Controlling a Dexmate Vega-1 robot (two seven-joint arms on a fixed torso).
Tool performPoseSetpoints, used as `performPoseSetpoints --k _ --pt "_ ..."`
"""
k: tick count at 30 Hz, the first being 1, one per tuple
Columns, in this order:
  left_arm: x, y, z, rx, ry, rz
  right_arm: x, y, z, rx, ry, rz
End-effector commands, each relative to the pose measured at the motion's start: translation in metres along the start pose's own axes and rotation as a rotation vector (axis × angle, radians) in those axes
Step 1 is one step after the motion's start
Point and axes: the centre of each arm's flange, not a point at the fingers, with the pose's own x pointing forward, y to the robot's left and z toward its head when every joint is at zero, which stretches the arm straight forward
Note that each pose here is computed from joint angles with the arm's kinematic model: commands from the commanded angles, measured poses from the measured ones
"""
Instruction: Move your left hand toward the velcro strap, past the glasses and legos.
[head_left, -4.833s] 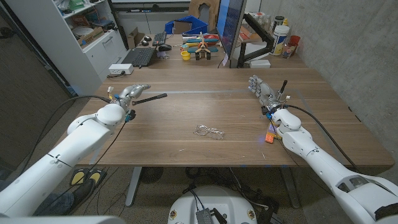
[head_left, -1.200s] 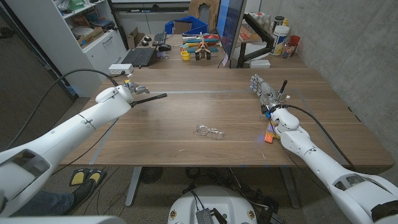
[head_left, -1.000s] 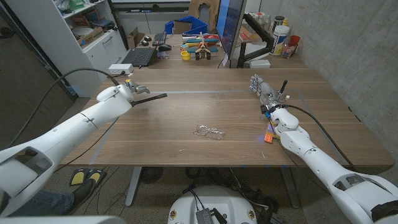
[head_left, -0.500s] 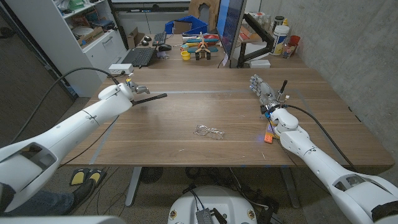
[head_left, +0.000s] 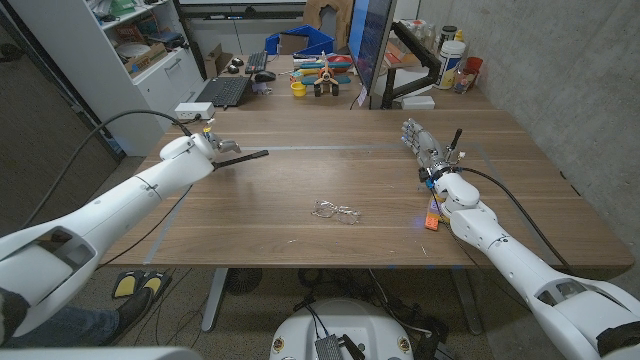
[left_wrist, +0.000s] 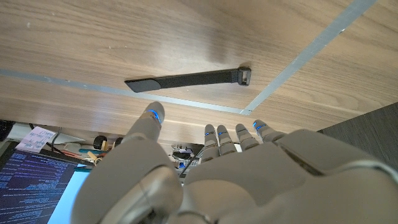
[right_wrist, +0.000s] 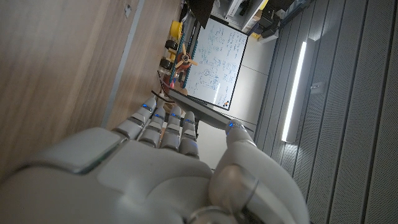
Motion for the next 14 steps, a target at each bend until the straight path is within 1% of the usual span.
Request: performPoseSetpoints --k 1,8,12,14 --pt "0.0006 -0.0032 -0.0033 -0.004 0.015 -0.007 0.0021 0.0013 -0.0006 -0.004 0.0 0.011" --pt "0.0 -0.0022 -0.0052 -0.002 0.019 -0.007 0.0033 0.0035 -0.0023 0.0 0.001 0.012" --pt "0.002 -0.0021 -0.0057 -0.004 0.027 -0.013 0.0049 0.0058 -0.0026 0.004 0.0 0.015" --pt "0.0032 -0.0019 -0.0053 -0.001 0.02 -0.014 0.0054 0.0071 -0.0022 0.003 -0.002 0.016"
